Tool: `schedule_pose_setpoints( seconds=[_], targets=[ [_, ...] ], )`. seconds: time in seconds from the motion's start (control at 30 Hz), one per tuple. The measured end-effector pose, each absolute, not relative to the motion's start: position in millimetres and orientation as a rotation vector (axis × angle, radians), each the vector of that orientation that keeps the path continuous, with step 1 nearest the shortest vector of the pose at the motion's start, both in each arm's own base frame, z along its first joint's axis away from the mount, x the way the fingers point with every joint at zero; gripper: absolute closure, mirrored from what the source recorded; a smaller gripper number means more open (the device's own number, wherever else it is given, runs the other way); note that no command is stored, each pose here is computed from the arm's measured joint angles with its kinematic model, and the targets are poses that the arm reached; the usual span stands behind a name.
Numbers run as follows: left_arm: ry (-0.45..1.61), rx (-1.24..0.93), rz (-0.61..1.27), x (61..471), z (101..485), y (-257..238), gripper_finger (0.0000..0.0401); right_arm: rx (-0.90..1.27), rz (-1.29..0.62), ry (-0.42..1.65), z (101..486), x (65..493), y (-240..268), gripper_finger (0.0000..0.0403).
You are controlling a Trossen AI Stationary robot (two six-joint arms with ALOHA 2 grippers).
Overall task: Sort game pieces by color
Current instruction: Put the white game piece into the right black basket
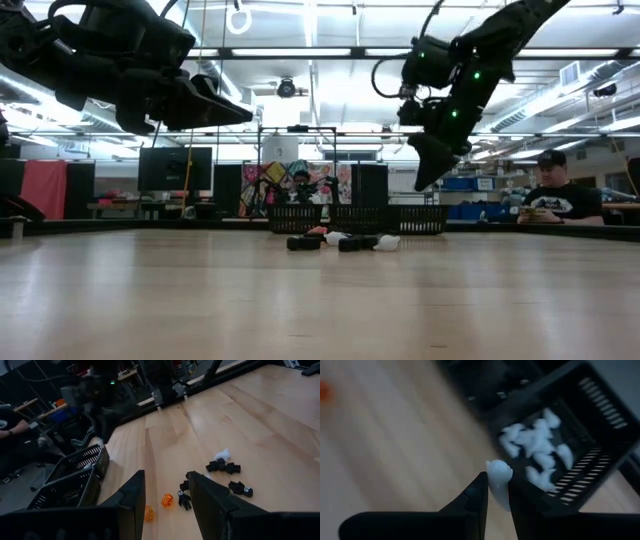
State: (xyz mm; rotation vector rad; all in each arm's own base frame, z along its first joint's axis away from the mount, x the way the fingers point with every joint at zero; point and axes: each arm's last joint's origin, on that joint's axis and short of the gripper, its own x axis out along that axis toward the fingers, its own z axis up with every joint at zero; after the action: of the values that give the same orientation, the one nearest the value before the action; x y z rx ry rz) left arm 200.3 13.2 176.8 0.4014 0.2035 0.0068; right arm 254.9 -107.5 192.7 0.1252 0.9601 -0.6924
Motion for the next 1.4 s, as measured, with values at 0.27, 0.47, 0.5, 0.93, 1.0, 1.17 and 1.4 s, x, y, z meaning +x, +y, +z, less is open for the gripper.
schedule_pose_setpoints(
  seconds=[0.27, 0.47, 0.5, 0.93, 1.0, 1.17, 1.4],
  targets=[
    [0.206, 0.396, 0.006, 200.2, 176.6, 13.2, 0.0271, 0.176, -0.795, 0.906, 196.0, 240.9, -145.5, 0.0328],
    [0.206, 0.397, 0.007, 200.2, 176.5, 13.2, 0.0271, 0.231, -0.796, 0.856, 198.2, 231.5, -166.7, 0.0318],
    [0.206, 0.401, 0.006, 200.2, 176.5, 13.2, 0.0271, 0.243, -0.791, 0.849, 198.4, 230.1, -169.3, 0.0314],
    [0.21, 0.402, 0.005, 200.1, 176.1, 13.2, 0.0271, 0.175, -0.627, 0.8, 209.3, 244.7, -144.6, 0.0279],
    [0.21, 0.402, 0.005, 200.1, 176.1, 13.2, 0.0271, 0.136, -0.581, 0.764, 215.1, 253.7, -128.1, 0.028],
    [0.21, 0.396, 0.005, 200.1, 176.1, 13.2, 0.0271, 0.083, -0.387, 0.687, 219.9, 279.2, -75.0, 0.028],
    [0.203, 0.312, -0.024, 200.2, 176.1, 12.1, 0.0271, 0.067, -0.169, 0.754, 181.4, 305.2, -0.8, 0.0268]
  ],
)
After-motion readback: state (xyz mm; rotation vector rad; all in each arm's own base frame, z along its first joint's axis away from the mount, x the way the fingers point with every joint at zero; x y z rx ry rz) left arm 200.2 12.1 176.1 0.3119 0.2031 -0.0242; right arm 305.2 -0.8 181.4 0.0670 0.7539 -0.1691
